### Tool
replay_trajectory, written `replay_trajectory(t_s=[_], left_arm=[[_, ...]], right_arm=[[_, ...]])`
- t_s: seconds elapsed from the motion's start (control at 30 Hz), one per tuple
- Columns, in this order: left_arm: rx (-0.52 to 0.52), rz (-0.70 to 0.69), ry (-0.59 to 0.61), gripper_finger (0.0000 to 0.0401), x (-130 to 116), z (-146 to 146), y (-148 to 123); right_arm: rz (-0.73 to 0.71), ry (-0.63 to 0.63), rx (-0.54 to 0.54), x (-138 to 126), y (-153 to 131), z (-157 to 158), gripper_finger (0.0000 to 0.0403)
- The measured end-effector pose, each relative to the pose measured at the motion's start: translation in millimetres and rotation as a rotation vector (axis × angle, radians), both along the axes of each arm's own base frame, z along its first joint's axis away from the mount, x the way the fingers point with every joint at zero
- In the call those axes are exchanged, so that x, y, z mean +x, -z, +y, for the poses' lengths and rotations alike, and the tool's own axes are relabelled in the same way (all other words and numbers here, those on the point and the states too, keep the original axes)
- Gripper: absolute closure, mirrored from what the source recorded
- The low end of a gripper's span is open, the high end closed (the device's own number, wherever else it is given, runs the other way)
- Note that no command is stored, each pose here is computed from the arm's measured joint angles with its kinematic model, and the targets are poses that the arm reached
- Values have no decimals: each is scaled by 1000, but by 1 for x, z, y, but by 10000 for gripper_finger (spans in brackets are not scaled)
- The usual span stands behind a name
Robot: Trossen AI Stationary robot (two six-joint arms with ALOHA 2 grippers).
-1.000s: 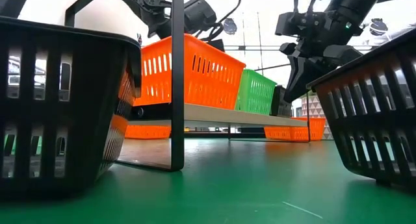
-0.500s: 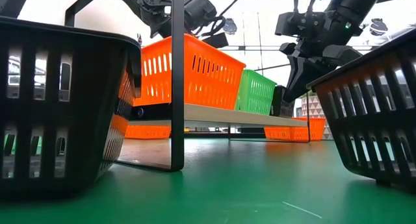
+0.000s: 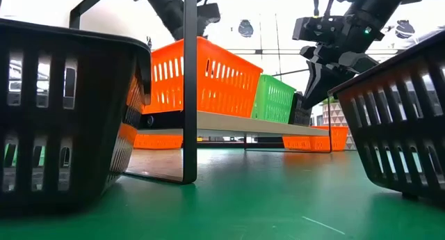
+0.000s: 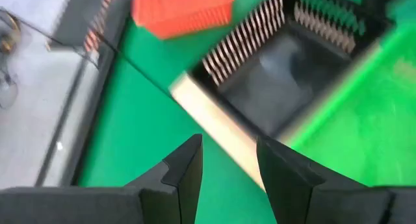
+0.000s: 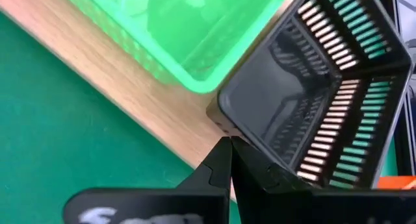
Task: Stack baskets on shelf by color
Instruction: Adjust the colored bins, then stack the right black bin into the black bin on the shelf
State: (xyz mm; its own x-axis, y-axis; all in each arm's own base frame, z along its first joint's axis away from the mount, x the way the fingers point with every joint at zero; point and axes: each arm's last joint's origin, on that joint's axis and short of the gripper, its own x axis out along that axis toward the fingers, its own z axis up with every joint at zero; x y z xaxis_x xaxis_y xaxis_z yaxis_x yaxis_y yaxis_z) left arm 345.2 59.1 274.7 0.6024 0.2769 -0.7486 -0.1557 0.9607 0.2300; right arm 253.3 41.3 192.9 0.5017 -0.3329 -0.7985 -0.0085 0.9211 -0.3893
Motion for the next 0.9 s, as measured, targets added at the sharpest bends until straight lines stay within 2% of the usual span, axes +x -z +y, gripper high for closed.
replay_trajectory(t_s=[0.07, 0.23, 0.43, 0.53, 0.73, 0.9], left_arm=[[-34, 66, -25, 254, -6, -1, 9], [-112, 116, -76, 254, -14, -4, 35], [-163, 101, -52, 254, -14, -7, 39], [-172, 81, -26, 254, -12, -10, 38], [-170, 68, -8, 254, -10, -14, 35], [-151, 31, 34, 254, -21, -23, 8]], right_arm=[[-2, -2, 3, 0, 0, 1, 403], [-16, -45, 70, -3, -6, 6, 403], [-94, -101, 182, -5, -19, 11, 403], [-114, -128, 250, -4, -22, 13, 403], [-127, -147, 301, -3, -23, 16, 403], [-184, -127, 436, -4, -29, 27, 403]])
